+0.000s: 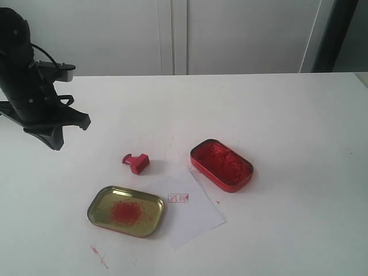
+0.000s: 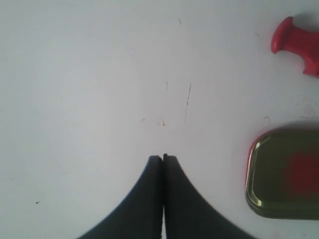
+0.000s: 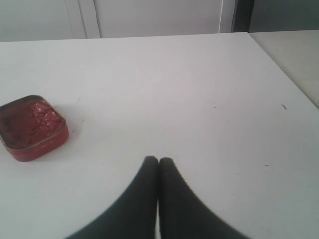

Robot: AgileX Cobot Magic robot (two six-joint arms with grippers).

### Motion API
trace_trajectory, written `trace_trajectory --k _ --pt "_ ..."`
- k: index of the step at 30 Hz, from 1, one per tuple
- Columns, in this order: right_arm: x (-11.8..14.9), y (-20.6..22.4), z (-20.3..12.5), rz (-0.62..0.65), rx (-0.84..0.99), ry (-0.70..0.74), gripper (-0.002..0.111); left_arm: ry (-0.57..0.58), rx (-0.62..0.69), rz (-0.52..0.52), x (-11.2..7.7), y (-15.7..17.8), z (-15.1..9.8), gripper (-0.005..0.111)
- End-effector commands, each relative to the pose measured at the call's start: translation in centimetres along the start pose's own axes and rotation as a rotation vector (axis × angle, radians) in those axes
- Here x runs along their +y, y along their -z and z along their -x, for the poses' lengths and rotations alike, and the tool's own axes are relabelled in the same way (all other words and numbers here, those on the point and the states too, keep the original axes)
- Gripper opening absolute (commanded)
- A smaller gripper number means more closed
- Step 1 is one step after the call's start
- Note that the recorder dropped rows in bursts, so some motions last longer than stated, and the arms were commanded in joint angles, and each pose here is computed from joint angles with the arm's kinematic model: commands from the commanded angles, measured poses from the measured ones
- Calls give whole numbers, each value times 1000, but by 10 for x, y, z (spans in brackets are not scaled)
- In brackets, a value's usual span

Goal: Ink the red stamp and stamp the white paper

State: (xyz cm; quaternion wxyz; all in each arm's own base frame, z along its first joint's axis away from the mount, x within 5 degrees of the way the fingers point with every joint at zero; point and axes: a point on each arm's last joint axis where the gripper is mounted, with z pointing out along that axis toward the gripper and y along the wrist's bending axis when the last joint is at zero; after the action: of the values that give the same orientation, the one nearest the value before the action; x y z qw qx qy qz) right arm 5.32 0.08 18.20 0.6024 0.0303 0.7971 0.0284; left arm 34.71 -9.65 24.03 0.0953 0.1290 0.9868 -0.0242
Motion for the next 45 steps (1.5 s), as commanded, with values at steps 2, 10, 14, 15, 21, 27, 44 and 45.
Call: trace_trajectory --k 2,10,14,15,21,27,44,45 --pt "0 0 0 2 -13 -2 0 14 -18 -9 -2 10 -17 0" --pt "0 0 0 2 -13 -2 0 15 -43 -11 -2 20 -33 0" --pt "0 0 0 2 -13 -2 0 15 -59 -11 -2 25 -37 0" --pt "0 0 0 2 -13 -2 0 15 -66 -11 -2 27 -38 0" --pt "0 0 0 2 -13 -2 0 16 -79 -11 -2 29 -37 0" --pt "0 0 0 2 -13 -2 0 42 -80 -2 10 29 -38 0" --pt "0 0 0 2 -13 -2 0 138 -31 -3 50 34 -47 0" --pt "0 0 0 2 -13 -2 0 126 -14 -18 48 33 -49 0"
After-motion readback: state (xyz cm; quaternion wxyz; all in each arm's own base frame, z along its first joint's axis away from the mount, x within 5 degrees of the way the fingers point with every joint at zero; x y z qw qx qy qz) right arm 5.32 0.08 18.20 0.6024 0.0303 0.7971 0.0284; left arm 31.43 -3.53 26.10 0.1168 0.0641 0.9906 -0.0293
